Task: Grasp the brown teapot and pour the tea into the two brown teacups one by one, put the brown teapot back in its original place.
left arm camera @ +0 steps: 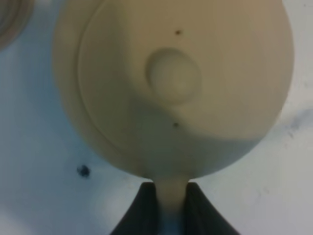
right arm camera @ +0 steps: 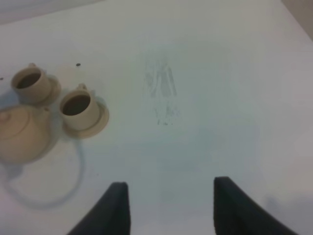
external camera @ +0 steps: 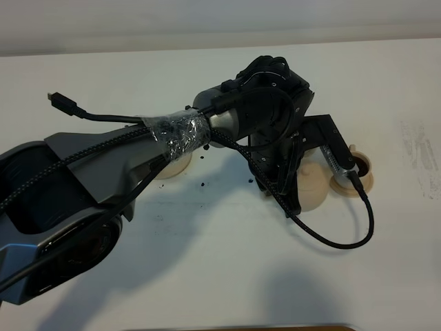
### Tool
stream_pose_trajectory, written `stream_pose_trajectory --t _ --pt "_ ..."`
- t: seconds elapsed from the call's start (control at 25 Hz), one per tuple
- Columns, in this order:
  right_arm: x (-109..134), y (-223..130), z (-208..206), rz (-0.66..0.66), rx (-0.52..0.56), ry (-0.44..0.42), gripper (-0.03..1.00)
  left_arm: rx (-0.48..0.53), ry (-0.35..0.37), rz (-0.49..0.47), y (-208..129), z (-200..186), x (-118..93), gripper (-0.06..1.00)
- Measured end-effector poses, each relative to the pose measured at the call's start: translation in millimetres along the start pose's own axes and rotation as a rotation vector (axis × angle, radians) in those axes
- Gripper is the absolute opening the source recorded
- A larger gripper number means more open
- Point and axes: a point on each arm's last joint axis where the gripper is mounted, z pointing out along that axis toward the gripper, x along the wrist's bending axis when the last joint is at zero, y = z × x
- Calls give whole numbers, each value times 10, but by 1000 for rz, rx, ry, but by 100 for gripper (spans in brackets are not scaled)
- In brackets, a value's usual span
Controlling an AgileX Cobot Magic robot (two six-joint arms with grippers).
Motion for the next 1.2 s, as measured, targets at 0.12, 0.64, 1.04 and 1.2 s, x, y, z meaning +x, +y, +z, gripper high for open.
stream_pose_trajectory --t 0.12,0.64,1.04,1.2 --pt "0 0 0 0 0 0 41 24 10 5 -67 -207 -4 8" --pt "0 0 0 0 0 0 41 -48 103 -204 -468 -874 519 8" --pt "0 0 0 0 0 0 41 29 65 -339 -964 -676 817 8" --pt "0 0 0 0 0 0 41 16 58 -385 -1170 -613 796 8"
